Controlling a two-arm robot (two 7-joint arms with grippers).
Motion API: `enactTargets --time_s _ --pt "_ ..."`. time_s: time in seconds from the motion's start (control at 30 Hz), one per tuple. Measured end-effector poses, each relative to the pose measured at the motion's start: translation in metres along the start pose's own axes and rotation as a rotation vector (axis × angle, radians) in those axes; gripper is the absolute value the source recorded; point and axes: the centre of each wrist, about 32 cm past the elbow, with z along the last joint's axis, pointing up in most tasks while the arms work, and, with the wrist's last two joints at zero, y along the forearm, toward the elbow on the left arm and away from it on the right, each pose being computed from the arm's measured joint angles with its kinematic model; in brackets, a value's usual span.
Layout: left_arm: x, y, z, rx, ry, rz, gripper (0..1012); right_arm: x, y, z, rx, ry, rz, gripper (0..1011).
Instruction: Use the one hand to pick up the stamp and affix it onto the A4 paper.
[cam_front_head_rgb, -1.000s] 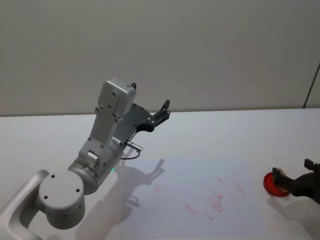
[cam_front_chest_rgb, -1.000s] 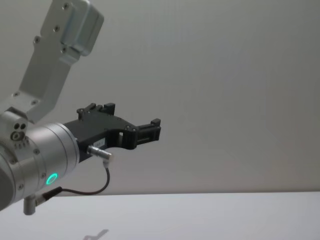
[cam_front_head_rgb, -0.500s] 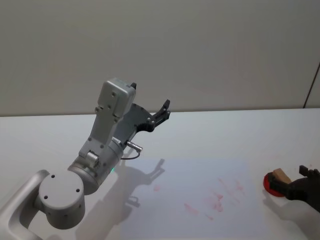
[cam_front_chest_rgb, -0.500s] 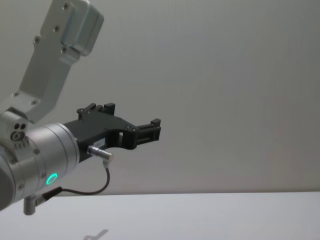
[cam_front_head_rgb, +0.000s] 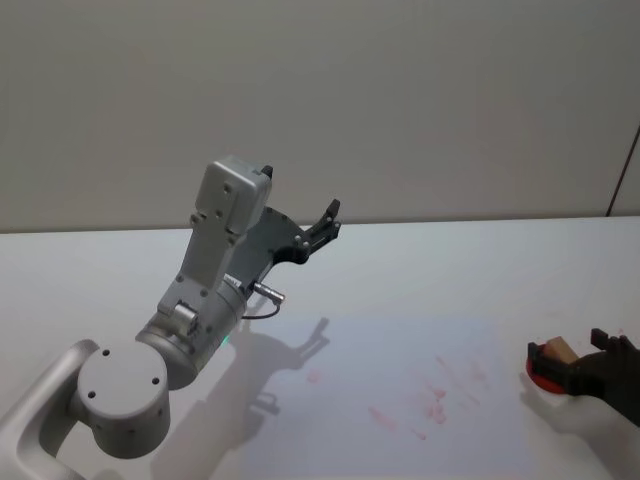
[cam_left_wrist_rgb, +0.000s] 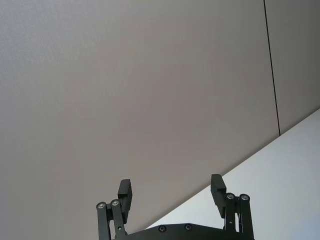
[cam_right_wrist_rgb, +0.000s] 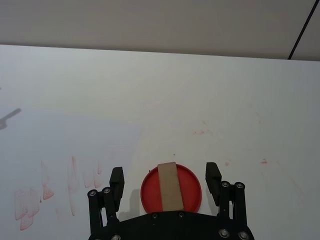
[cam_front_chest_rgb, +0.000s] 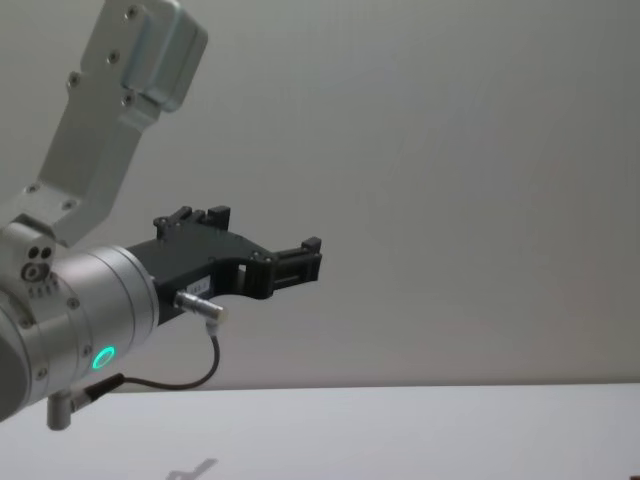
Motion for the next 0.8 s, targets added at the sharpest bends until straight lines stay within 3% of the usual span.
enactTargets --time_s 0.8 --pt "0.0000 0.0000 0.0000 0.000 0.000 0.000 1001 -0.0014 0.0096 0.0008 -0.028 -0.023 0.000 1001"
